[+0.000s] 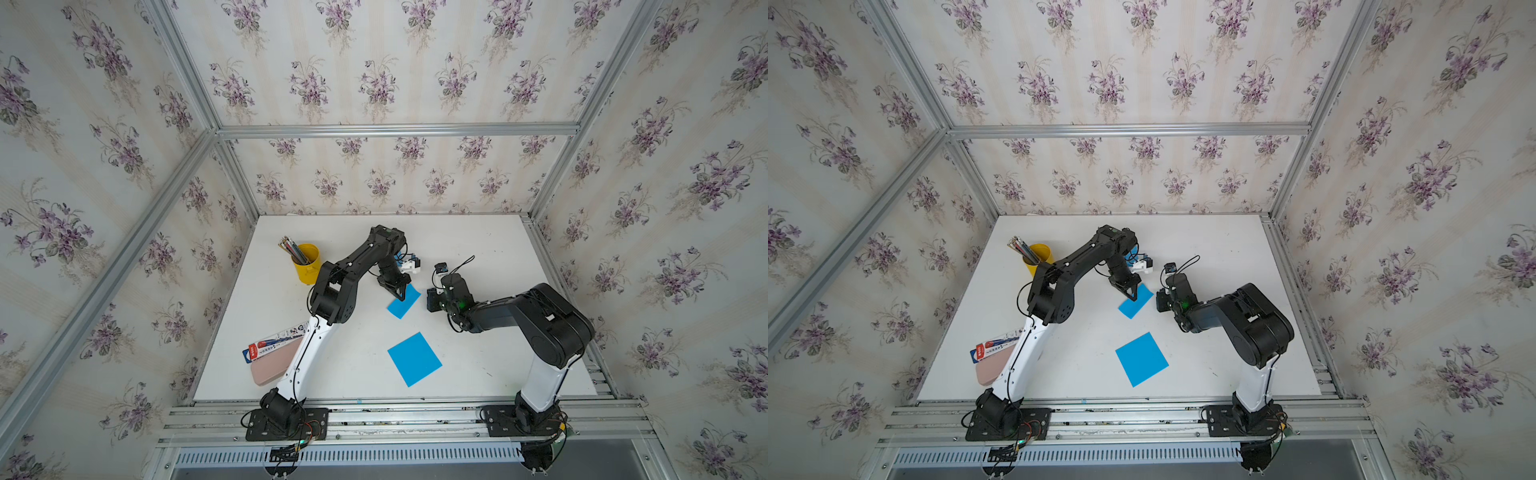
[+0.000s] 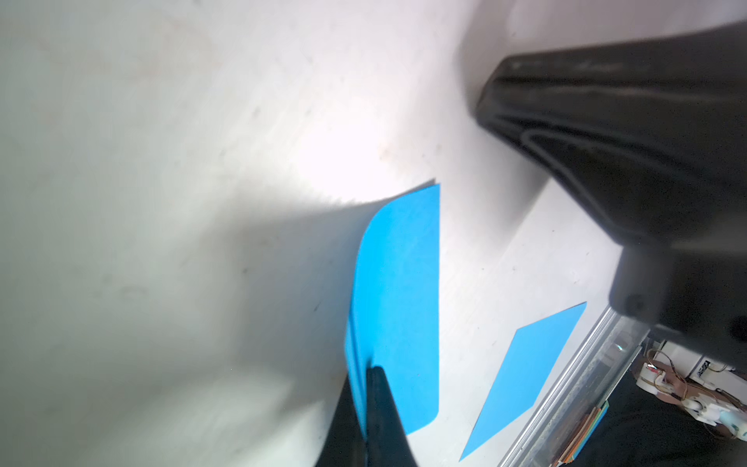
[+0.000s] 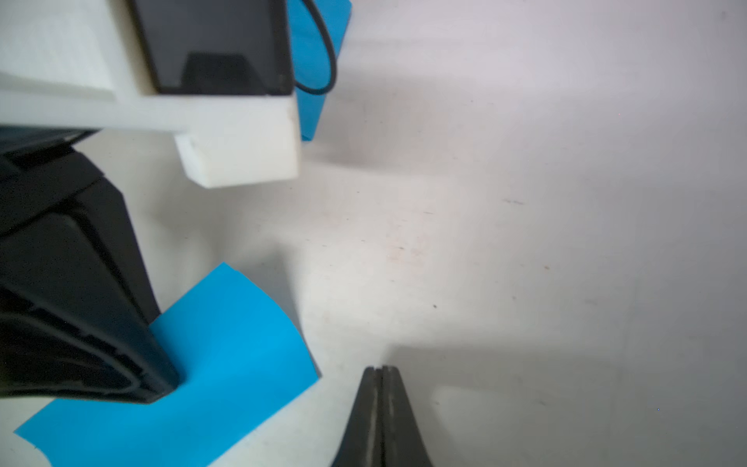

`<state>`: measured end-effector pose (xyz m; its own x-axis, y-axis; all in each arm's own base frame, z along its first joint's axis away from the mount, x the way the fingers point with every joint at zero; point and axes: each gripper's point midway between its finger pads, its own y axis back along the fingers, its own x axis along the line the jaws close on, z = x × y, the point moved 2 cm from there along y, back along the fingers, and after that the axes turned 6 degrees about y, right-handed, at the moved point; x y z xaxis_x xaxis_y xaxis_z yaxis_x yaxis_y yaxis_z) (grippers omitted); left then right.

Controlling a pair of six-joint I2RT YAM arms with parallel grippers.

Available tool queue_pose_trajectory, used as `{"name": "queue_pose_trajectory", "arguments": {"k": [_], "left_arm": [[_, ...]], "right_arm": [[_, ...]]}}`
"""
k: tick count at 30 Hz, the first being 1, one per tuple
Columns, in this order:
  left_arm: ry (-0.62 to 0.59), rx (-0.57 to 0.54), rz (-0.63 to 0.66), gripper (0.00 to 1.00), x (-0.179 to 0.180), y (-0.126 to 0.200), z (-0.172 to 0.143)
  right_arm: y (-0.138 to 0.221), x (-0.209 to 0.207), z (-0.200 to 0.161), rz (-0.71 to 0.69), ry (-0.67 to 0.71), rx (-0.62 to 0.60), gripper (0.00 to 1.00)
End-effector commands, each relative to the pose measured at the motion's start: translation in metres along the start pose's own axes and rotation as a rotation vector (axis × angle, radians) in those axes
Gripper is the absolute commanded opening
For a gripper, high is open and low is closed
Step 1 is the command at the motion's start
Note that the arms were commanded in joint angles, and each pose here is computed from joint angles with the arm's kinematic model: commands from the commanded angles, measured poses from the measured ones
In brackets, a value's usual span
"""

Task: Fold the square paper along the opposite sides
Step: Smooth out the paper at the center of the board.

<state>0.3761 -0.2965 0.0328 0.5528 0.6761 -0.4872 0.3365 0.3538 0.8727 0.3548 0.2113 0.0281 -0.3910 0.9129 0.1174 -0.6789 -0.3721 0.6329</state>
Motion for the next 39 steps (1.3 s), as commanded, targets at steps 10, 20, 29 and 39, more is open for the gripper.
{"name": "queue_pose_trajectory", "arguments": {"k": [10, 20, 29, 39], "left_arm": [[0.005, -0.004, 0.025, 0.00, 0.001, 0.003, 0.001], [0.007, 0.008, 0.049, 0.00, 0.006, 0.001, 0.000], [0.005, 0.006, 0.060, 0.00, 0.008, 0.001, 0.000], [0.006, 0.009, 0.065, 0.00, 0.010, 0.000, 0.000]], "right_arm": [[0.043, 0.072, 0.025, 0.227, 0.296, -0.210, 0.00], [0.018, 0.120, -0.001, 0.334, 0.379, -0.114, 0.00], [0.005, 0.120, -0.026, 0.306, 0.393, -0.019, 0.00], [0.024, 0.111, -0.056, 0.280, 0.362, 0.059, 0.00]]}}
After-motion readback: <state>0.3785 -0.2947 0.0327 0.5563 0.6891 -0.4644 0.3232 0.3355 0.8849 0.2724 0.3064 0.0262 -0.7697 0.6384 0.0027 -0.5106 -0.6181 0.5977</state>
